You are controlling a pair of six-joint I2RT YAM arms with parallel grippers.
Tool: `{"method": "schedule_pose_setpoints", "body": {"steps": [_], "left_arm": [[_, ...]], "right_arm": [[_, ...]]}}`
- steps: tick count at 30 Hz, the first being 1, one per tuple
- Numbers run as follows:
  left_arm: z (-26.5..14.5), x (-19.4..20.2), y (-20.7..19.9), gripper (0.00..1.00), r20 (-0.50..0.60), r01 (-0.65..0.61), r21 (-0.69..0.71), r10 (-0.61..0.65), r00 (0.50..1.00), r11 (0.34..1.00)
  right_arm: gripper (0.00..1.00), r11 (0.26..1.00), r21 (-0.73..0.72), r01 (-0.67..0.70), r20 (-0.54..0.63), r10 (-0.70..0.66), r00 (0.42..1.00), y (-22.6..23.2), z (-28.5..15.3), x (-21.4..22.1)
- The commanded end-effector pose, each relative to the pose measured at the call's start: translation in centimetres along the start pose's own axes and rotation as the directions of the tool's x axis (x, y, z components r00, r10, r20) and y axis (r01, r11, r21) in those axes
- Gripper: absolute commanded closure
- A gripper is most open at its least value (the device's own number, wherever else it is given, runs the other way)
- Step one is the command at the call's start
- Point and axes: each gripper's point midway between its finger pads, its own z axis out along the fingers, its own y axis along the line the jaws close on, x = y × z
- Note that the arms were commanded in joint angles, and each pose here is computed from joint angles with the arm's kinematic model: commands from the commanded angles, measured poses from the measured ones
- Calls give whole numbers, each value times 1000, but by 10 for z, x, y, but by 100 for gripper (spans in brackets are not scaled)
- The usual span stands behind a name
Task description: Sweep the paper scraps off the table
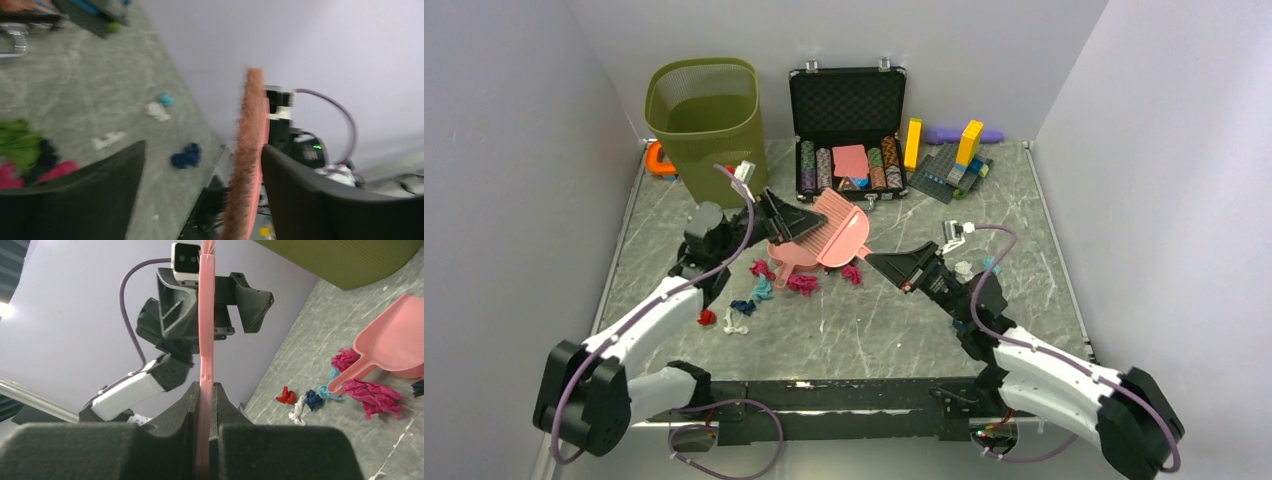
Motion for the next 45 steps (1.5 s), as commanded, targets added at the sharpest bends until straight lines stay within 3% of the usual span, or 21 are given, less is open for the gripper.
{"method": "schedule_pose_setpoints", "body": {"steps": [1, 4, 7, 12, 18, 24, 39, 45], "left_arm": [[-26, -22, 25, 1, -22, -234, -322, 240, 971, 917], [-63, -36, 54, 1, -55, -309, -565, 338, 939, 765], [-92, -36, 80, 1, -135, -367, -686, 386, 913, 628], [-98, -9, 114, 3, -255, -403, -724, 327, 910, 559], [-90, 29, 164, 12, -452, -521, -748, 260, 853, 411], [-81, 45, 193, 23, -540, -573, -729, 200, 818, 376], [-61, 44, 215, 23, -574, -585, -733, 146, 806, 347], [-62, 51, 223, 30, -576, -571, -748, 97, 812, 338]], "right_arm": [[100, 990, 132, 53, 53, -61, 997, -9, -13, -14], [100, 938, 340, 68, 107, -111, 988, -31, -34, -31], [100, 851, 523, 51, 177, -167, 970, -46, -67, -53], [100, 760, 630, 159, 147, -317, 937, -40, -99, -73], [100, 622, 740, 257, 12, -395, 919, -45, -114, -80], [100, 584, 754, 301, -67, -388, 919, -52, -110, -74], [100, 603, 744, 288, -53, -377, 925, -55, -112, -70], [100, 607, 743, 282, -54, -366, 929, -58, -112, -67]]}}
